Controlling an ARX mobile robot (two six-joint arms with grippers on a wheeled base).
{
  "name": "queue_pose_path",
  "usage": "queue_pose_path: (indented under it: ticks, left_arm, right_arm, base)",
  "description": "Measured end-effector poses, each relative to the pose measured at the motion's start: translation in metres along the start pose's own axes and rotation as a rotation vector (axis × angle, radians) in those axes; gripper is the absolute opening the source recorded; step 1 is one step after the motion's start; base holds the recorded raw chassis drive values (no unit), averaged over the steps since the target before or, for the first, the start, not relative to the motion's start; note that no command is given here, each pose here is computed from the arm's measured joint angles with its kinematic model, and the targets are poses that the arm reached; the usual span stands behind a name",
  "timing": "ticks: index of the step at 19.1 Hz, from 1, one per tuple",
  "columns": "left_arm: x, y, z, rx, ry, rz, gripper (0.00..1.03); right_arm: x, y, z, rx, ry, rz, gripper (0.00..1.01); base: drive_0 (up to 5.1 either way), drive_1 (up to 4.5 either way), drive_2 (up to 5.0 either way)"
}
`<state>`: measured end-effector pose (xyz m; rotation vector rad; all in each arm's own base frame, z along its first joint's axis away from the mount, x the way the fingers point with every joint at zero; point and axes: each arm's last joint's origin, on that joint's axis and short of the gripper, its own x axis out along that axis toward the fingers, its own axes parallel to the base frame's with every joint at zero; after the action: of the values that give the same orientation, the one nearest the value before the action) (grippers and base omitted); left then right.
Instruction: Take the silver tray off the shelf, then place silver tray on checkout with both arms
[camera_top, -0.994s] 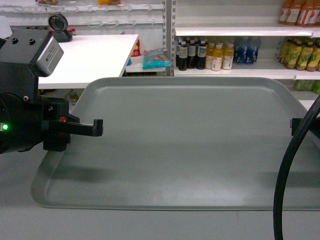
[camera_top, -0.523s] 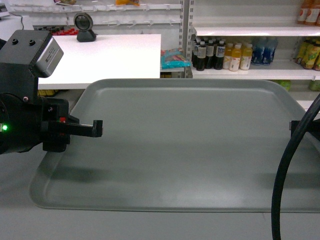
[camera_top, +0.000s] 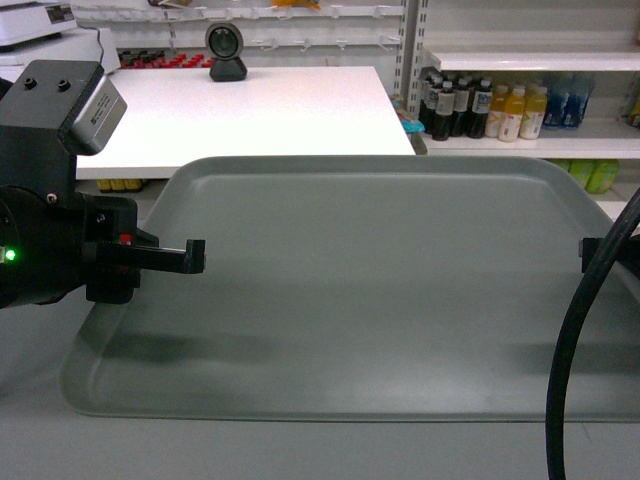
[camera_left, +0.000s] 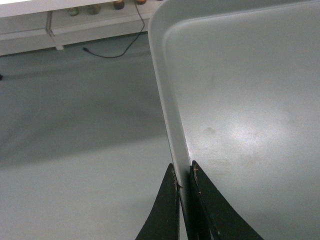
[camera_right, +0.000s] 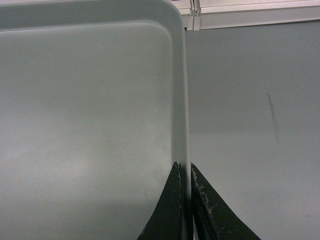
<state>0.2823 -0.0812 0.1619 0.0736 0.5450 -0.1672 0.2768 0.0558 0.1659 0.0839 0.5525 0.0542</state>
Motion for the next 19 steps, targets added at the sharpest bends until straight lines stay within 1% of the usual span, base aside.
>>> queue_pose_path:
  ticks: [14,15,18,19]
  left_arm:
    - [0.0,0.0001,-0.0002,0.001,0.002,0.002,0.03]
    - [-0.0001,0.0,0.0002,0.0,-0.002,0.001,0.03]
    - [0.0003,0.0029,-0.0003,-0.002,0.004,0.01,0.03]
    - [0.0002,0.0027,0.0003,0.003,-0.002,0.01,0.03]
  right_arm:
    - [0.0001,0.0,-0.0002,0.0,0.001,-0.001,0.03]
    - [-0.0001,0.0,0.0003,0.0,-0.003,-0.001,0.03]
    - [0.0,0.0019,-0.0002,-0.003,-0.002,0.006,0.03]
    - [0.0,0.0016,-0.0003,-0.003,0.0,0.005,0.03]
  base:
    - [-5.0,2.47,2.5]
    - [-2.8,1.54,1.5]
    - [0.0,0.0,0.0]
    - [0.0,0.0,0.0]
